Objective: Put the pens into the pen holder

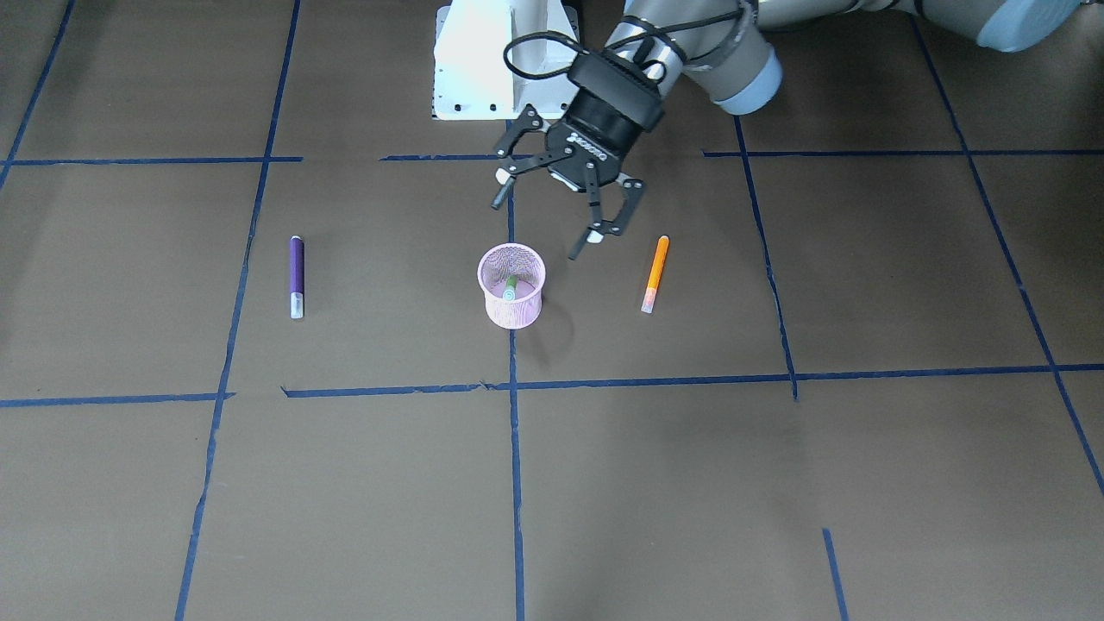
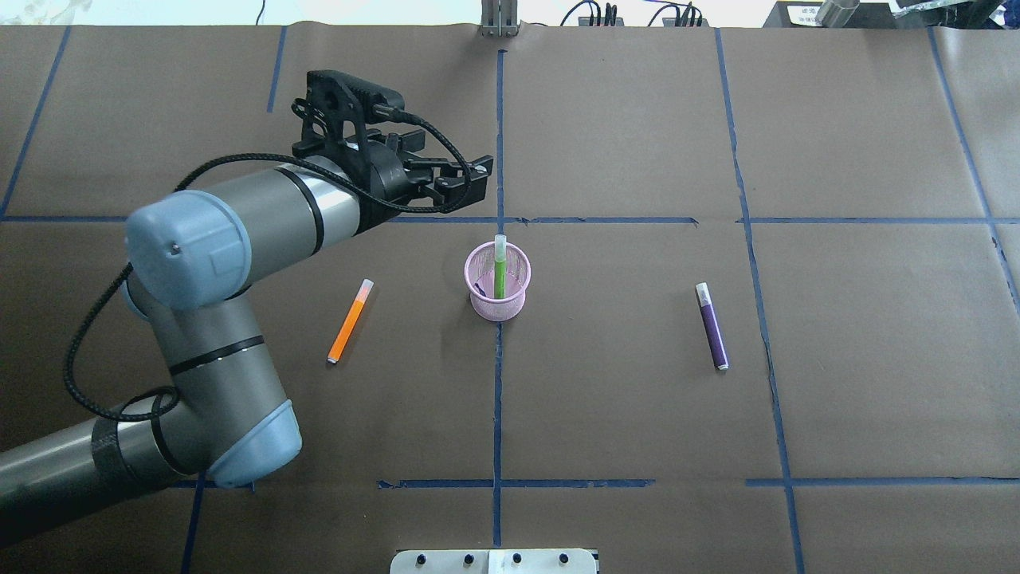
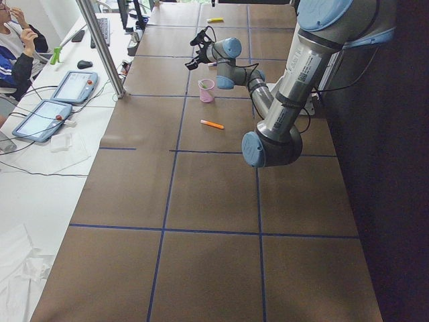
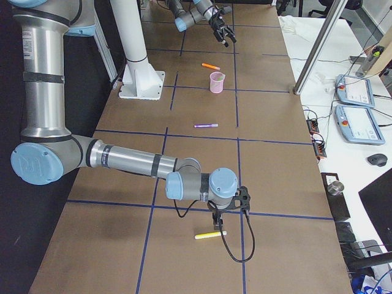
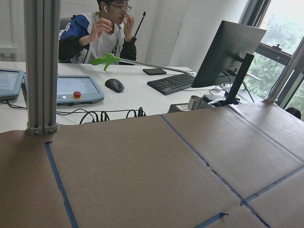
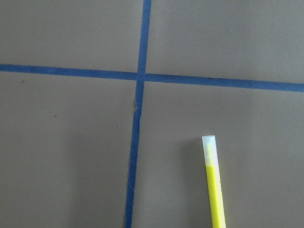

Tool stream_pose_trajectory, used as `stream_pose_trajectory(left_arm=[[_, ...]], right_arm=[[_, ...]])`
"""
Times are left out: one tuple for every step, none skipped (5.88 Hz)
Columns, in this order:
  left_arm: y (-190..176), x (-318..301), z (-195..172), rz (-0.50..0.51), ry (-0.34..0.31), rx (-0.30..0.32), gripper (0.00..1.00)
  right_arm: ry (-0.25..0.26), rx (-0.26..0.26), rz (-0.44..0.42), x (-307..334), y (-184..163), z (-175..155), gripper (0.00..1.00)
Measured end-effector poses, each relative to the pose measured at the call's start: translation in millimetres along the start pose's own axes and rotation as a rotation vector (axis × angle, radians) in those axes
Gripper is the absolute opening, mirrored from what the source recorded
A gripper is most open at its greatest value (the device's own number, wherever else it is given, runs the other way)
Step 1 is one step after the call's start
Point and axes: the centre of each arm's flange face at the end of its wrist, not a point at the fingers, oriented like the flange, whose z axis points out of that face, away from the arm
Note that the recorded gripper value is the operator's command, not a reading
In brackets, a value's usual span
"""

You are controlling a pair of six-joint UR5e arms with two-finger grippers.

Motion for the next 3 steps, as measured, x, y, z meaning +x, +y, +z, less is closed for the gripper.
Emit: stream_pose_trajectory(left_arm=[[1.0,-29.5,-2.9,0.000,-0.013,-0.057,1.00],[4.1,-44.7,-3.8,-0.001,-0.023,-0.086,1.00],[8.8,-52.6,-2.8,-0.002,-0.031,-0.103,1.00]], right_arm=[[0.010,0.014,-0.046,21.1,-0.4,21.6,1.00],[0.014,0.034,-0.078,34.2,-1.1,38.8,1.00],[0.014,0.032,-0.084,40.5,-1.6,51.0,1.00]])
